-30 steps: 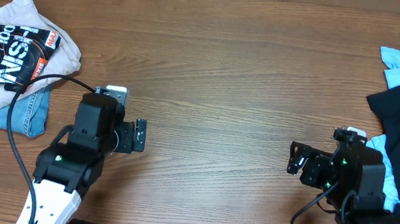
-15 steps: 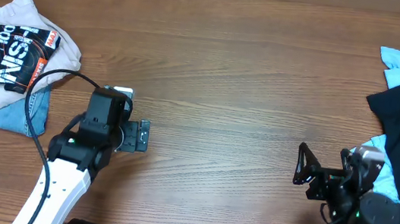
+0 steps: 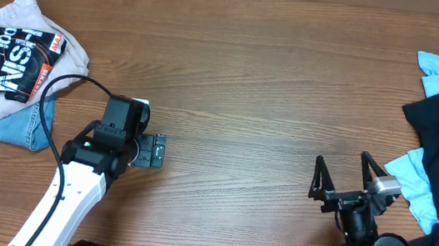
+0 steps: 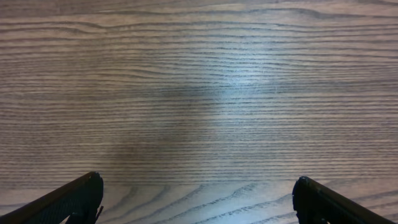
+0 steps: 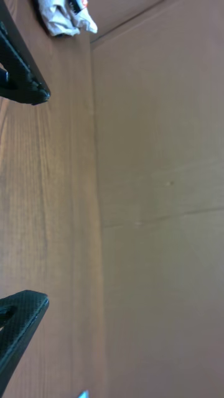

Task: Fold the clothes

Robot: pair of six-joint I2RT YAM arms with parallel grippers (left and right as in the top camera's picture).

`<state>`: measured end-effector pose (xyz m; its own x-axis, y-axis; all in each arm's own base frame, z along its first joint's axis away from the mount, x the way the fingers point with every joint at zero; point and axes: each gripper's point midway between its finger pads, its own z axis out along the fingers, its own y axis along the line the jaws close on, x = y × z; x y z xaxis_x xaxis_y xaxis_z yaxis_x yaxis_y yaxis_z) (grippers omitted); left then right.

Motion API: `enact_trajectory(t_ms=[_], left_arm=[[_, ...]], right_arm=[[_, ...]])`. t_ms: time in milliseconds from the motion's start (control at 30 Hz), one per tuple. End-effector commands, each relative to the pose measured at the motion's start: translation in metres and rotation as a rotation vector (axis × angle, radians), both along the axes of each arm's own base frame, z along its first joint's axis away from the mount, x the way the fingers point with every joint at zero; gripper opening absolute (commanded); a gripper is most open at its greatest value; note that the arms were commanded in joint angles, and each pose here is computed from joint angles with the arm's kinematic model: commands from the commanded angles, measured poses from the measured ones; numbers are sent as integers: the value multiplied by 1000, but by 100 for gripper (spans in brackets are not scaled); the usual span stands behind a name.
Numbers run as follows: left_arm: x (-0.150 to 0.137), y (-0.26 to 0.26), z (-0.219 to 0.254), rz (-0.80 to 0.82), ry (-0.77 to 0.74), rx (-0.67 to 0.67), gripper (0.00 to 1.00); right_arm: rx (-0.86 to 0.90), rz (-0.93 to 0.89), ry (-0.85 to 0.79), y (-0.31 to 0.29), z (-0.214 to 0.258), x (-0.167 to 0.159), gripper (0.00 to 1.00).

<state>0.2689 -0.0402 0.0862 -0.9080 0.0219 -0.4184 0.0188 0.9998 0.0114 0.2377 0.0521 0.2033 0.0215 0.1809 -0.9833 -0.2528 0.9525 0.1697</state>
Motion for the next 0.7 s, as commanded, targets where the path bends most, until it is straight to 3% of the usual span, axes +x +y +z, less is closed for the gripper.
enact_trajectory(t_ms=[0,167,667], left_arm=[[-2,0,-6,13,19,6,100],[-2,0,-7,13,23,7,100],[-2,0,-7,13,23,7,100]], right_arm=[[-108,24,-12,6,-16,1,100],[-312,51,-24,11,-27,0,100],[-318,40,-9,9,-30,1,100]])
